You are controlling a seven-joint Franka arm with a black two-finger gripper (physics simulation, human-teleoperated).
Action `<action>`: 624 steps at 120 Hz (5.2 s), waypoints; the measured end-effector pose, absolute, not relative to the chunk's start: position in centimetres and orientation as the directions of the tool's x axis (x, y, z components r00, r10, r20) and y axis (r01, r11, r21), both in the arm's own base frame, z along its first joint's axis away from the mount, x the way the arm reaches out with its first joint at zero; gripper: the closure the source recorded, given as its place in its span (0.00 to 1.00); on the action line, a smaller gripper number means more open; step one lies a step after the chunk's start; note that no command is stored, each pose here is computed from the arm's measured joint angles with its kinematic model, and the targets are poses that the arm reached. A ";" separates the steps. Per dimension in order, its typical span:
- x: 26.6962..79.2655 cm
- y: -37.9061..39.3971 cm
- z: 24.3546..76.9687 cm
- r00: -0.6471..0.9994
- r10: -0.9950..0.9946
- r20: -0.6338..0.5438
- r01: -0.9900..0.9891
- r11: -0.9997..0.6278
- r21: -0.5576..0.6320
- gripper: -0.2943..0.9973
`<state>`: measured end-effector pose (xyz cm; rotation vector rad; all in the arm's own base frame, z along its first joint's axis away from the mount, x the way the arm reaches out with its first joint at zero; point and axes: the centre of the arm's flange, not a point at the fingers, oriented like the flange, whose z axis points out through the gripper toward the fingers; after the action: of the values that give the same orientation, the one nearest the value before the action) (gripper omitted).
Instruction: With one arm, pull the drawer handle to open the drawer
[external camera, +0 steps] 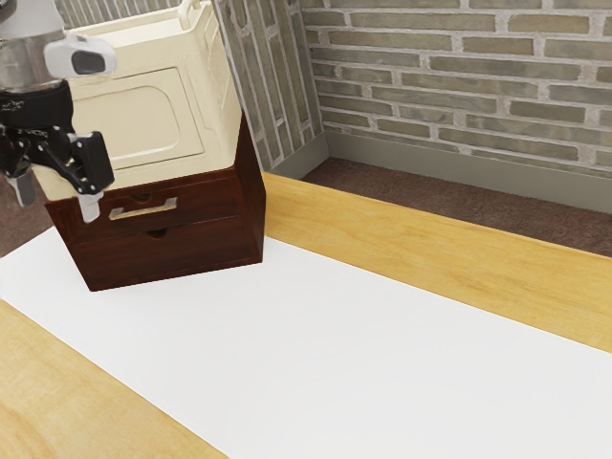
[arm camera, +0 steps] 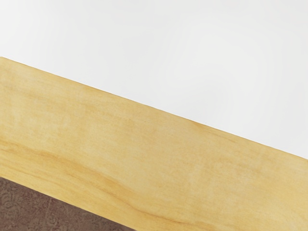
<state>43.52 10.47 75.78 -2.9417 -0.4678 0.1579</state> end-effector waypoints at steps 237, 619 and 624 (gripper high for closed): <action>49.4 20.2 63.0 0.939 -0.199 -0.282 -0.315 -0.827 -0.465 0.23; 54.8 25.4 52.3 0.783 -0.447 -0.432 -0.621 -0.553 -0.555 0.23; 54.9 25.8 52.0 0.787 -0.448 -0.425 -0.617 -0.560 -0.553 0.23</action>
<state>54.87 25.81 51.98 -2.2595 0.7852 0.3064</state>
